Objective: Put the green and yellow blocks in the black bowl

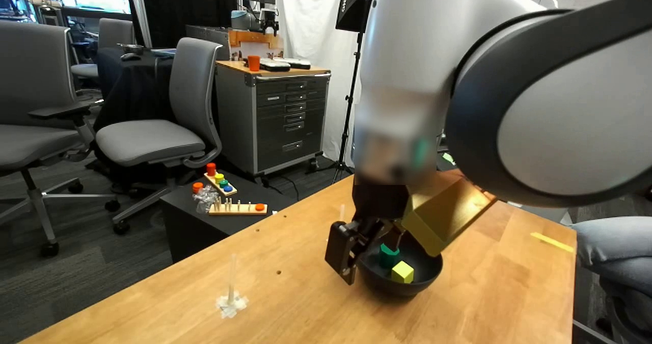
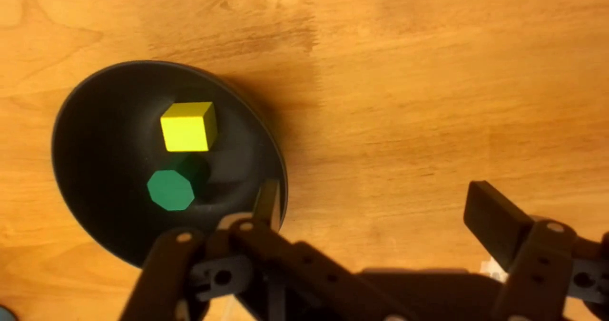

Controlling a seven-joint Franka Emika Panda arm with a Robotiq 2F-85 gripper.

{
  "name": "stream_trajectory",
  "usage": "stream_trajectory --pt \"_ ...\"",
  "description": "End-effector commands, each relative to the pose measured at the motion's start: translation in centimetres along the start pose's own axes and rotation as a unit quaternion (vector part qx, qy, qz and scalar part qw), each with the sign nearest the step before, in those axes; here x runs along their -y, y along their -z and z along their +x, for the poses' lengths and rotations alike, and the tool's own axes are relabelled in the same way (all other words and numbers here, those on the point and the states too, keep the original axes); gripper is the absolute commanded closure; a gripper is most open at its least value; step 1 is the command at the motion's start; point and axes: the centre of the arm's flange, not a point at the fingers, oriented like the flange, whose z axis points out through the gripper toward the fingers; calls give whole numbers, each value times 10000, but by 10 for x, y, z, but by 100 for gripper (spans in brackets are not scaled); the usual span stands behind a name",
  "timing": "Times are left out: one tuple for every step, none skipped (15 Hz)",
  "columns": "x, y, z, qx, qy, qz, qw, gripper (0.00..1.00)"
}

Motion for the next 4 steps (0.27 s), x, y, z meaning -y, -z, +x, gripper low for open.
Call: stream_trajectory --pt "1 0 -1 12 16 -8 10000 0" --pt "1 -1 -1 21 14 -11 10000 0" --pt "0 -3 -1 32 8 -16 10000 0" --pt "-1 -4 -1 39 2 -19 10000 0"
